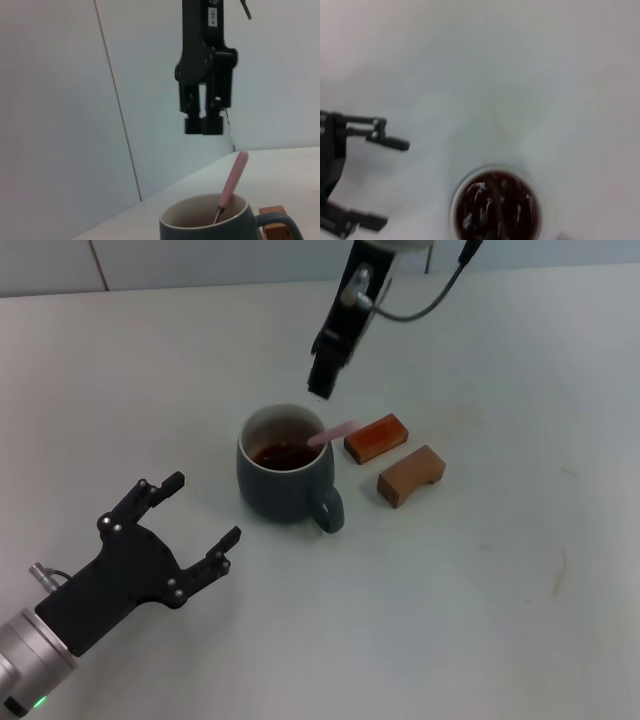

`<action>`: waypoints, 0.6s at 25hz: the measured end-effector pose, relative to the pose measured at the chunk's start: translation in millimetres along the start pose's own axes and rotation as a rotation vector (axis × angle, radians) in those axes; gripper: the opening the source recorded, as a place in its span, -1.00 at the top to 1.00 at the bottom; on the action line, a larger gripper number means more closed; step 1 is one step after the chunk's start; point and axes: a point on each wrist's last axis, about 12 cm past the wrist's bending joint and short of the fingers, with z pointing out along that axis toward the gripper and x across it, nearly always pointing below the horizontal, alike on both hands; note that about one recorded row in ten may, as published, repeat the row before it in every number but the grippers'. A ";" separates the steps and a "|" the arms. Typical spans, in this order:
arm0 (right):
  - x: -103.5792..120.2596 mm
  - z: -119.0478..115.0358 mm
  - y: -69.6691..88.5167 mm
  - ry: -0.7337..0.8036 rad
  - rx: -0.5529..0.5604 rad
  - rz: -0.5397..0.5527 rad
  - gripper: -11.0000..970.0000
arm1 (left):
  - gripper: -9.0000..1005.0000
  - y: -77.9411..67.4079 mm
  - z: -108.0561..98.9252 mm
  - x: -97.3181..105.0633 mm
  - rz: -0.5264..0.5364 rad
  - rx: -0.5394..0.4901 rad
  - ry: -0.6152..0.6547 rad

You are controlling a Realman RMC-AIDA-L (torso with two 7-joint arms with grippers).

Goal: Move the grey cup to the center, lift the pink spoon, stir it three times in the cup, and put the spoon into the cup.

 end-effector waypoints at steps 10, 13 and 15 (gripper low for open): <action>93.7 -27.9 10.9 -0.692 0.053 -0.115 -0.40 | -0.69 3.8 -2.2 -0.1 -0.007 -0.034 -0.002; 133.7 -14.1 24.6 -0.893 0.047 -0.139 -0.59 | -0.69 5.1 -2.4 -0.4 -0.008 -0.044 -0.005; 163.2 2.2 33.5 -0.988 0.046 -0.139 -0.59 | -0.69 5.5 -1.9 -1.0 -0.009 -0.049 -0.010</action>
